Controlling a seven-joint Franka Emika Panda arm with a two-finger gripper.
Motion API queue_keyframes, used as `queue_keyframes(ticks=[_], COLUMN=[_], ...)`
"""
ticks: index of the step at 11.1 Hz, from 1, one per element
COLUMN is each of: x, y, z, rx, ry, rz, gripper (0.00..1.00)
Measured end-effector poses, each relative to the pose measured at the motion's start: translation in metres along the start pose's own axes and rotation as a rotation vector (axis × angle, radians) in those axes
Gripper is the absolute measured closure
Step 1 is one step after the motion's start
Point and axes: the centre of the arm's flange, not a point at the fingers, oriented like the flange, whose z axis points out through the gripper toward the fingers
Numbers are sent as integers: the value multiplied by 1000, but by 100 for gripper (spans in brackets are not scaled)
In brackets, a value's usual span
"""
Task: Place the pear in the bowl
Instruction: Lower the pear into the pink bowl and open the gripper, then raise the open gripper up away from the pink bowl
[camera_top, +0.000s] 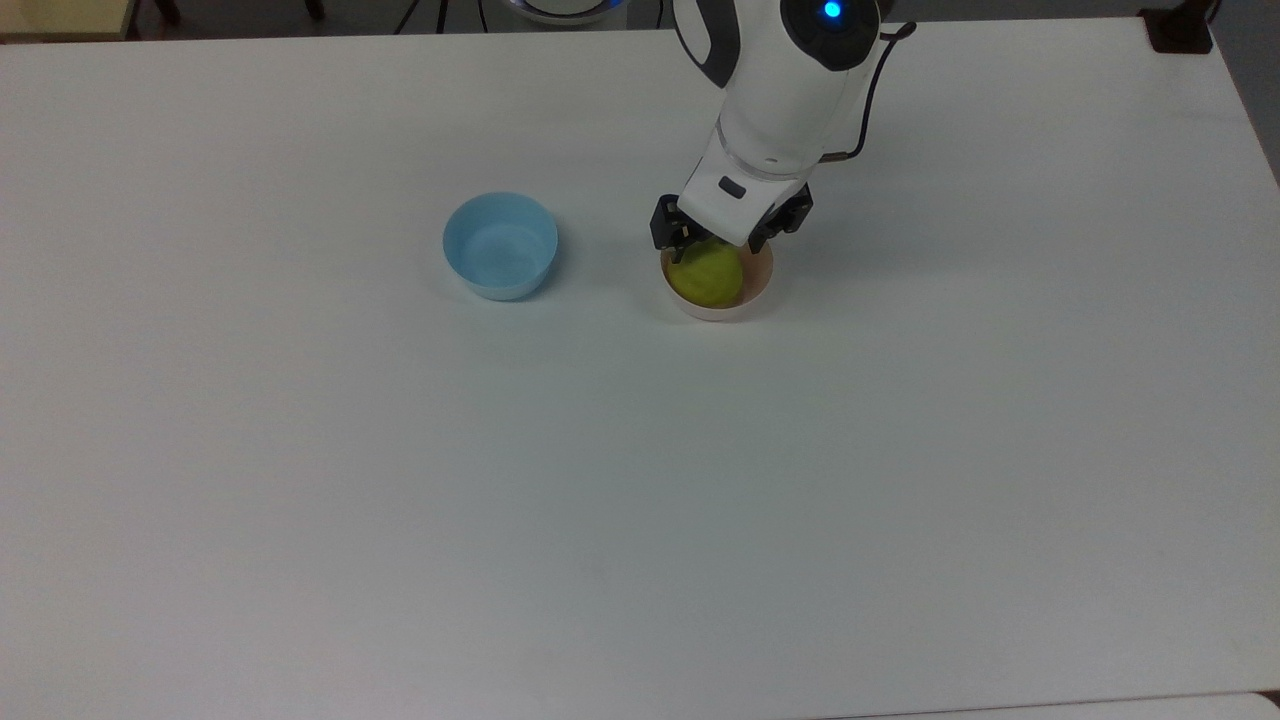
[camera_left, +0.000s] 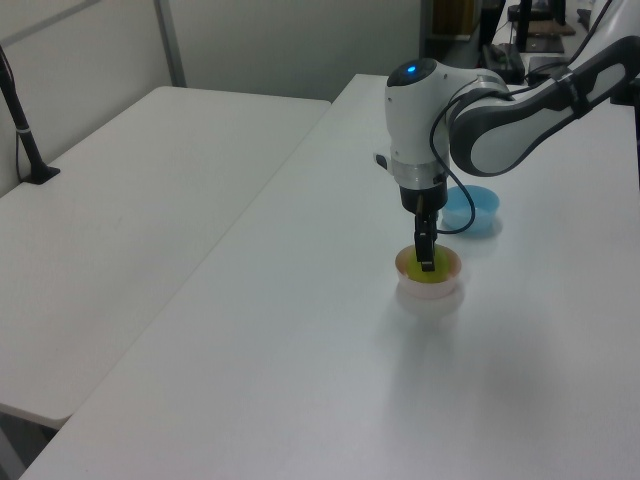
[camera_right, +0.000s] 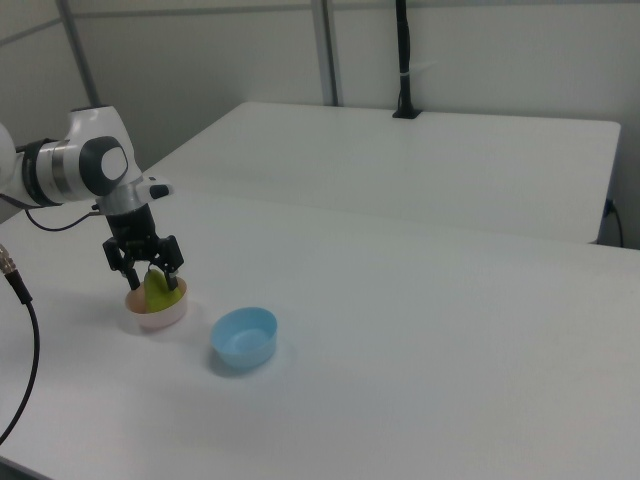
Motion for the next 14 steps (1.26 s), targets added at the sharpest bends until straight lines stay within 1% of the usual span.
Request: queue_keyframes(ticks=[1,3,5,6,8,9,12,13,14], x=[1,0,-6,-13,-28,-39,-83,-96,-106], y=[0,2,16,33,67,87,144,160,174], z=[-3,-14,-52,-78,-120,-142,-196,-208,-218], rx=[1,2,-2,-4,-5,-4,1,8,31], ry=[5,19,33,37,36,38,51,59,56], rz=[1,4,26,45,78,104,191,204,201], gripper=[1,0,0,0,0,0,0,0,0])
